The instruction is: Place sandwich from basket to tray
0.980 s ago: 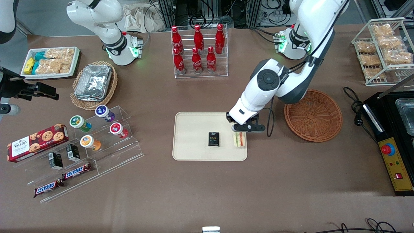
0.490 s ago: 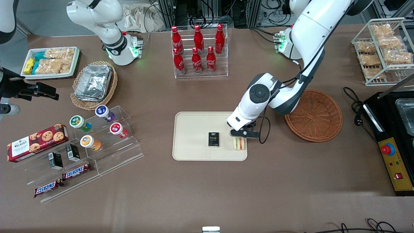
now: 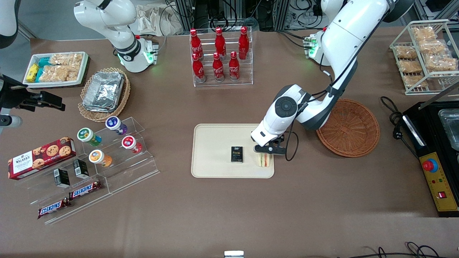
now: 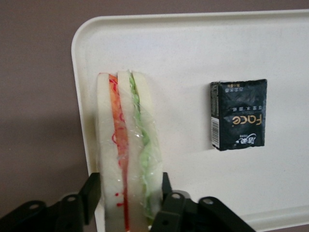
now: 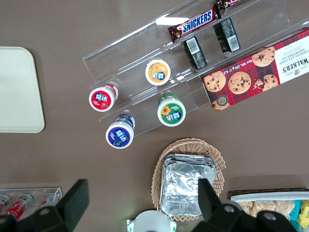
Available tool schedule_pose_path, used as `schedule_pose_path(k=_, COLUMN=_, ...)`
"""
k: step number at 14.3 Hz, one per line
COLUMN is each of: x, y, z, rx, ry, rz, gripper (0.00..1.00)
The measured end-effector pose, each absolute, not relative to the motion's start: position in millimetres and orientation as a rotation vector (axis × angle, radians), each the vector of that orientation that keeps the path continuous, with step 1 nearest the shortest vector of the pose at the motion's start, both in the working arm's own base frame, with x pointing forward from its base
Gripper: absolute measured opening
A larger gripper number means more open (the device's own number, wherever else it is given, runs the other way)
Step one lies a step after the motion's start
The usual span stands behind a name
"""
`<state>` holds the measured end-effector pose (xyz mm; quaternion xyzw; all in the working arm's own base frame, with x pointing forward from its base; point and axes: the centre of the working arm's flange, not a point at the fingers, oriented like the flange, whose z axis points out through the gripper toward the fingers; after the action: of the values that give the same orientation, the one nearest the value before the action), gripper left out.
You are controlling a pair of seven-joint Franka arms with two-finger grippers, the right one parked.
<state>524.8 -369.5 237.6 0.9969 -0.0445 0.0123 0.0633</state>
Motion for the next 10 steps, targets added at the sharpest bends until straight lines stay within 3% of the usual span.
schedule_pose_path(k=4, x=542, y=-367, z=260, rx=2.998, ry=-0.04, rz=0.091, gripper=0.99)
schedule_pose_path(k=7, x=564, y=-352, z=323, rx=3.068, ry=0.05, rz=0.081, gripper=1.0)
schedule_pose_path(k=10, x=578, y=-320, z=420, rx=3.153, ry=0.155, rz=0.07, gripper=1.0)
